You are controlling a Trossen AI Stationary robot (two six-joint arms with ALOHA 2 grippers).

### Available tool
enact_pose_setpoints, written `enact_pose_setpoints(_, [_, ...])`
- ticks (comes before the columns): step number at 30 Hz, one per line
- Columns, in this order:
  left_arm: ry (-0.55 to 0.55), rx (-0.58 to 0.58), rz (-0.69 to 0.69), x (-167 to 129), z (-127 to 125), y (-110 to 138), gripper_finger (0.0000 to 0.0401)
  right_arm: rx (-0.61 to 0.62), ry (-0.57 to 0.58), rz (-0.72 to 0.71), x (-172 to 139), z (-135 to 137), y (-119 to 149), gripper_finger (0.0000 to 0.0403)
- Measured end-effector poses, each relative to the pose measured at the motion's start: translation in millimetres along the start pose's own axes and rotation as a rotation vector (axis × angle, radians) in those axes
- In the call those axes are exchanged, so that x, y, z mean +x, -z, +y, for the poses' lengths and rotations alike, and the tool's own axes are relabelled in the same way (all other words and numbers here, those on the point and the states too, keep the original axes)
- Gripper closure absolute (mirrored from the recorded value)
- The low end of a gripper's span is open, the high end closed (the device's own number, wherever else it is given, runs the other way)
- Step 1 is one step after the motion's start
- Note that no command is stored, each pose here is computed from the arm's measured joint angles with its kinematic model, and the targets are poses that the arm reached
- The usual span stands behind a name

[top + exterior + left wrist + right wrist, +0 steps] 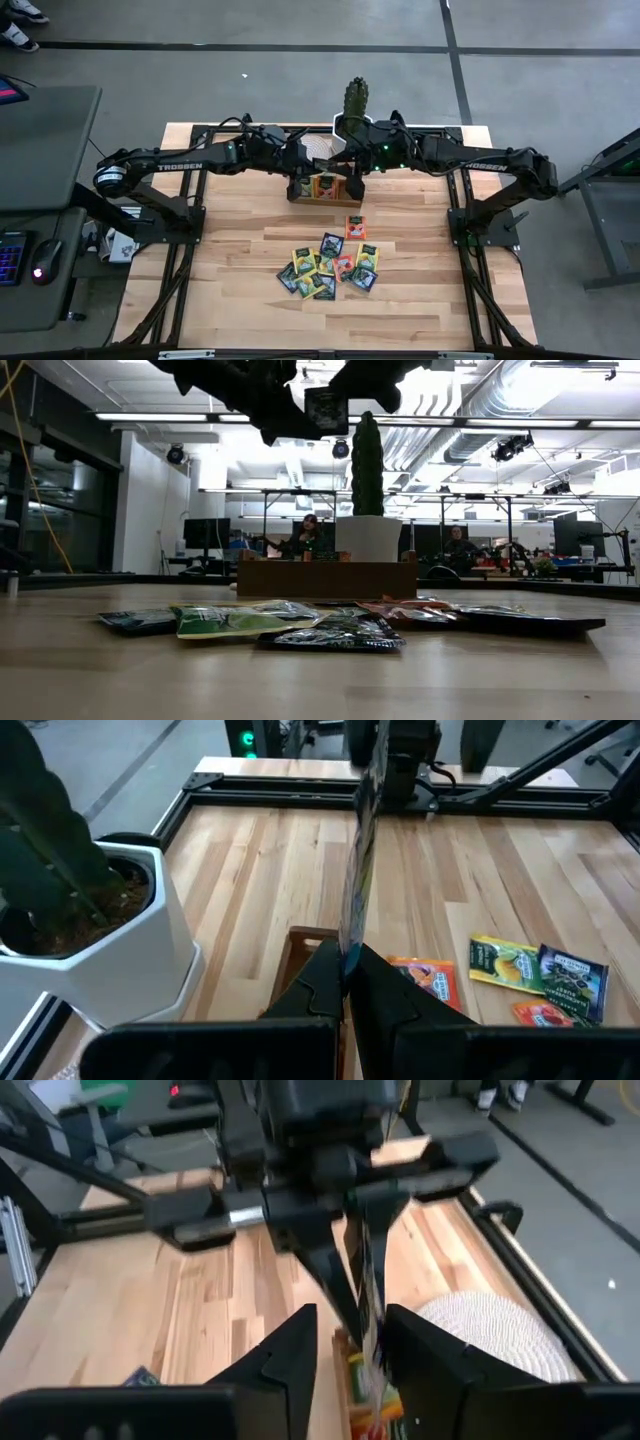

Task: Pick & Place Tea
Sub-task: Put the purple tea bag into the right section of the wooden organizer

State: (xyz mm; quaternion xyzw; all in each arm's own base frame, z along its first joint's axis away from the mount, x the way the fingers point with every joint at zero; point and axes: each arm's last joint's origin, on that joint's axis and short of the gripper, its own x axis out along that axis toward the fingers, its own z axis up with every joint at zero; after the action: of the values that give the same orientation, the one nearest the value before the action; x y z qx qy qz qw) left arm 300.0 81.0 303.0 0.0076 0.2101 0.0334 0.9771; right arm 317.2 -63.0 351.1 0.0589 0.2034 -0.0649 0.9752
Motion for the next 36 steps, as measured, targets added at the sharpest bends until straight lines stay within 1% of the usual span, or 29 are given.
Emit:
enact_pose_setpoints(5, [0.001,-0.001,0.005,0.0,-0.1,0.5,0.0401,-0.004,-0.003,-0.051,-0.1,0.3,-4.9,0.0333])
enact_pose_setpoints(11, [-0.009,-0.004,0.011,0.0,0.2,1.1,0.0401,-0.019,-0.023,-0.030,-0.1,0.8,-3.0,0.0387])
enact_pose_setpoints(14, [-0.009,-0.004,0.011,0.0,0.2,1.1,0.0401,-0.019,-0.033,-0.026,-0.1,1.1,-2.7,0.0400])
enact_pose_setpoints(17, [-0.003,-0.005,0.012,0.0,0.0,1.3,0.0401,-0.019,-0.031,-0.026,0.0,1.0,-2.6,0.0393])
enact_pose_setpoints(21, [0.003,-0.007,0.012,0.0,-0.2,1.2,0.0401,-0.027,-0.015,-0.027,0.0,0.5,-2.6,0.0370])
enact_pose_setpoints(23, [0.003,-0.007,0.012,0.0,-0.2,1.2,0.0401,-0.042,-0.017,-0.025,0.0,0.6,-2.4,0.0352])
enact_pose_setpoints(28, [0.005,-0.007,0.011,0.0,-0.2,1.2,0.0401,-0.037,-0.022,-0.024,0.0,0.8,-2.3,0.0297])
enact_pose_setpoints(30, [0.005,-0.007,0.011,0.0,-0.2,1.2,0.0401,-0.033,-0.020,-0.023,0.0,0.8,-2.3,0.0282])
enact_pose_setpoints(33, [0.005,-0.007,0.011,0.0,-0.2,1.2,0.0401,-0.019,0.004,-0.008,0.1,0.0,-0.7,0.0276])
enact_pose_setpoints(36, [0.005,-0.006,0.011,0.1,-0.2,1.3,0.0401,-0.016,0.008,0.012,2.8,-0.5,1.8,0.0284])
